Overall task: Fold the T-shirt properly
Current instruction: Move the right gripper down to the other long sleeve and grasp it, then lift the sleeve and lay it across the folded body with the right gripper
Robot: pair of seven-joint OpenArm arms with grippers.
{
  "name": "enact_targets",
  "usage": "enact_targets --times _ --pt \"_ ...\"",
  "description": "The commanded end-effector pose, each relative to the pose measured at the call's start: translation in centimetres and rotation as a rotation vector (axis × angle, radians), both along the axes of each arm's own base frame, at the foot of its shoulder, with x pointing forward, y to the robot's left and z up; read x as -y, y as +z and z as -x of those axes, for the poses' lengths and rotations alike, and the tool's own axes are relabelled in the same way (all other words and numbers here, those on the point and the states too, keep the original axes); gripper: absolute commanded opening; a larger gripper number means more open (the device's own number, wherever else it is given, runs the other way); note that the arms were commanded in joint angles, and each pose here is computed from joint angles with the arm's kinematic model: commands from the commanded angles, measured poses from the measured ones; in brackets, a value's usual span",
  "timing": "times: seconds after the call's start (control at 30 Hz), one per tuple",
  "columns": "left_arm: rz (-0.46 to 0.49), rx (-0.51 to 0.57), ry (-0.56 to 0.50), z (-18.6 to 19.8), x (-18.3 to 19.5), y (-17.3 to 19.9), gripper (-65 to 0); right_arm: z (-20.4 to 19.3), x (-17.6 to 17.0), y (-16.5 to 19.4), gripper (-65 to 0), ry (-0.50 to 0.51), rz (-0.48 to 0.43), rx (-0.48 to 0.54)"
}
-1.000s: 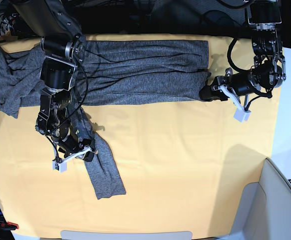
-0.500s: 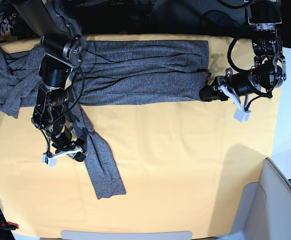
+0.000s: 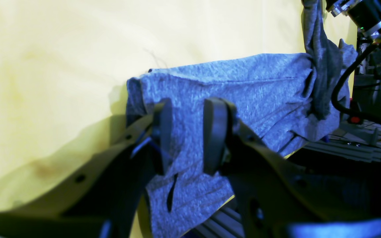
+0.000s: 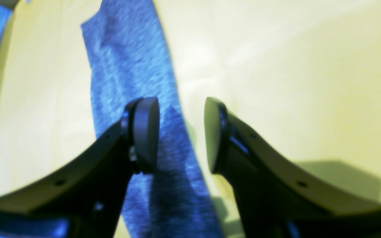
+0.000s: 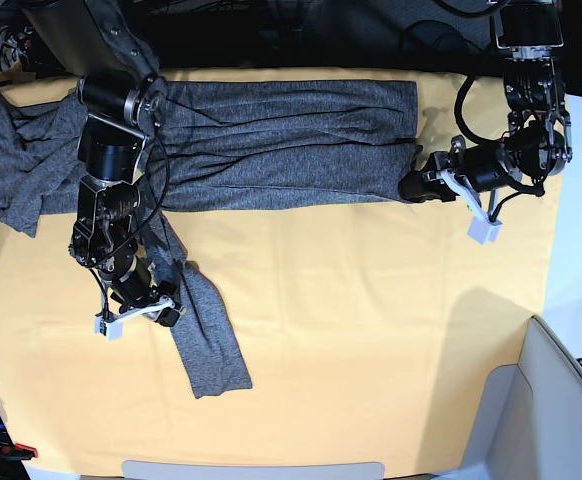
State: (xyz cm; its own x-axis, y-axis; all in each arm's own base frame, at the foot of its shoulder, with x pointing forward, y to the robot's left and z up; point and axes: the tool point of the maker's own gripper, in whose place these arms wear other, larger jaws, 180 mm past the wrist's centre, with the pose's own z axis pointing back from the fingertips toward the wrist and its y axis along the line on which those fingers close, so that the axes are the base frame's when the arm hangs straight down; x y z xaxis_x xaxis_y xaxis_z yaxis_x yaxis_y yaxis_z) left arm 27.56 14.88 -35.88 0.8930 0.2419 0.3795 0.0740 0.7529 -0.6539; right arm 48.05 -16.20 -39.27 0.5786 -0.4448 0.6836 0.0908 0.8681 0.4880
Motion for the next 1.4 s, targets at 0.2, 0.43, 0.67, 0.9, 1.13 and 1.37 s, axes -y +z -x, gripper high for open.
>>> enact_targets --times 0.2,0.43,0.67,0.9,1.13,1.37 --pt "0.004 0.037 -0.003 -0.7 -0.2 1.1 -48.7 0.0 0.1 -0.5 -43.9 -0.036 0.023 -0.069" --pt "0.004 0.034 -0.004 -0.6 -0.2 1.0 -48.7 0.0 0.2 -0.5 -53.1 -0.037 0.022 -0.069" --pt "0.004 0.034 -0.004 -0.6 -0.2 1.0 -48.7 0.2 -0.9 -0.7 -65.0 0.008 0.055 -0.072" --pt "0.004 0.035 -0.003 -0.6 -0.2 1.1 -48.7 1.8 -1.9 2.7 -65.0 0.089 0.201 0.076" --pt "0.004 0.036 0.002 -0.7 -0.3 1.1 -48.7 6.5 -4.4 8.6 -65.0 0.22 0.364 0.29" --pt "0.004 0.038 0.002 -0.7 -0.3 1.1 -48.7 11.7 -7.0 14.8 -65.0 0.327 0.448 0.48"
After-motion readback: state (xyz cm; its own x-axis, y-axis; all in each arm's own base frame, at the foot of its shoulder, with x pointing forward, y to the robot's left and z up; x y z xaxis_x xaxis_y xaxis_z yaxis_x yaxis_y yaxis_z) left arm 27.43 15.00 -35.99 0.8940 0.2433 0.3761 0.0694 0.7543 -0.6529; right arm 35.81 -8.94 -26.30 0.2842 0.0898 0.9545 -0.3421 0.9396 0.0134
